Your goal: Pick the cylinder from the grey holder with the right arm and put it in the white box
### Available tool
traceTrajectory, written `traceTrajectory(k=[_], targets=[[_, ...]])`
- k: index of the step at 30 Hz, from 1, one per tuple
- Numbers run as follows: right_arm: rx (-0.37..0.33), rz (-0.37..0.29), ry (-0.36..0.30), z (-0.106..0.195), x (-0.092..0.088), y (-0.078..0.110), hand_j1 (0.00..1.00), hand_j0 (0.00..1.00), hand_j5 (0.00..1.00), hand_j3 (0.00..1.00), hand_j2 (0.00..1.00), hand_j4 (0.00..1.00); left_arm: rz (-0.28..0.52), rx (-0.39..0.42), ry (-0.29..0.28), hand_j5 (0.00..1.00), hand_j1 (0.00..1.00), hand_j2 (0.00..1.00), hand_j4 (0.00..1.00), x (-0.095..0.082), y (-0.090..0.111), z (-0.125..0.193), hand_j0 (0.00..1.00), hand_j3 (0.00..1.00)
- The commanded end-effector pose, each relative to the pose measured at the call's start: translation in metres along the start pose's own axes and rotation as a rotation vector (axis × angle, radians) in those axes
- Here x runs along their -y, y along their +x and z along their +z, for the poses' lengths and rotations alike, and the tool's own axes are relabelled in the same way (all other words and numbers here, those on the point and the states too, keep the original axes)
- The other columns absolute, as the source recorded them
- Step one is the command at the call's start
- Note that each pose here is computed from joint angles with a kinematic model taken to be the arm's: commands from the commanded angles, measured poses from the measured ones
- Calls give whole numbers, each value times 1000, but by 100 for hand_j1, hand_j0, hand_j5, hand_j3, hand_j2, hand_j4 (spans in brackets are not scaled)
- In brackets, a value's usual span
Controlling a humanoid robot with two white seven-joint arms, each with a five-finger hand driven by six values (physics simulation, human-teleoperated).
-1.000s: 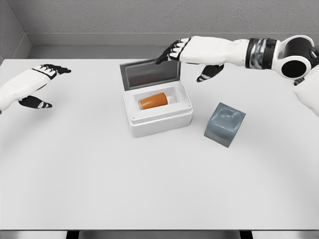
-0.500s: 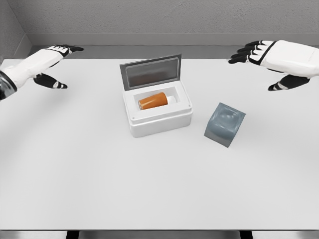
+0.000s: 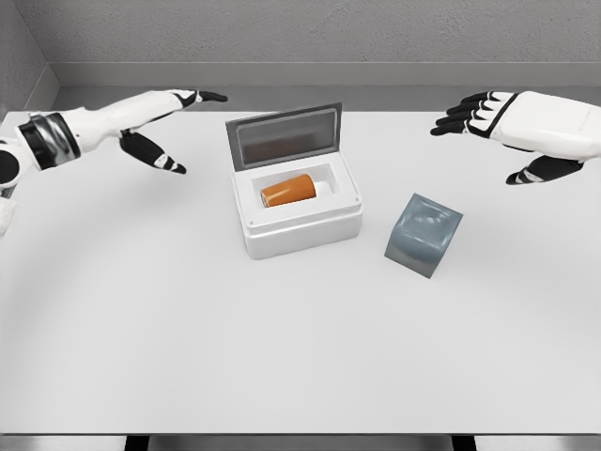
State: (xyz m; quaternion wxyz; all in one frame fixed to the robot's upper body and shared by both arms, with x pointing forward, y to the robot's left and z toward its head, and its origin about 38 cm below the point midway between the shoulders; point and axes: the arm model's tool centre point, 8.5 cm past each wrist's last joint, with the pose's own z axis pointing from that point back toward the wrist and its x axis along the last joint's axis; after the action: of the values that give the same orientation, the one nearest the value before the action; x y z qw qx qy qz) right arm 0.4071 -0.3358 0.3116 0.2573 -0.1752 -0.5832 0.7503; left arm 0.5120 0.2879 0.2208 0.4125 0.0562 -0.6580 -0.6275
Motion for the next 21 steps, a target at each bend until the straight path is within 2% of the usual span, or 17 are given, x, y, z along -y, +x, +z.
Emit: traceTrajectory(k=[1, 4, 8, 12, 21], targets=[[1, -5, -5, 0, 0, 0, 100, 100, 100, 100, 100, 100, -14, 25, 1, 100, 100, 100, 100, -2, 9, -5, 100, 100], [2, -6, -6, -1, 0, 0, 100, 100, 100, 100, 100, 100, -47, 56, -11, 100, 100, 100, 100, -2, 21, -10, 100, 100], [-5, -5, -4, 1, 1, -1, 100, 100, 100, 100, 100, 100, -49, 62, -20, 100, 100, 100, 100, 2, 23, -11, 100, 100], [-44, -40, 7, 7, -8, -15, 100, 100, 100, 100, 100, 100, -53, 68, -34, 100, 100, 100, 100, 5, 25, -13, 100, 100], [-29, -32, -5, 3, -4, -11, 100, 100, 100, 100, 100, 100, -51, 71, -60, 100, 100, 100, 100, 13, 25, -16, 100, 100]])
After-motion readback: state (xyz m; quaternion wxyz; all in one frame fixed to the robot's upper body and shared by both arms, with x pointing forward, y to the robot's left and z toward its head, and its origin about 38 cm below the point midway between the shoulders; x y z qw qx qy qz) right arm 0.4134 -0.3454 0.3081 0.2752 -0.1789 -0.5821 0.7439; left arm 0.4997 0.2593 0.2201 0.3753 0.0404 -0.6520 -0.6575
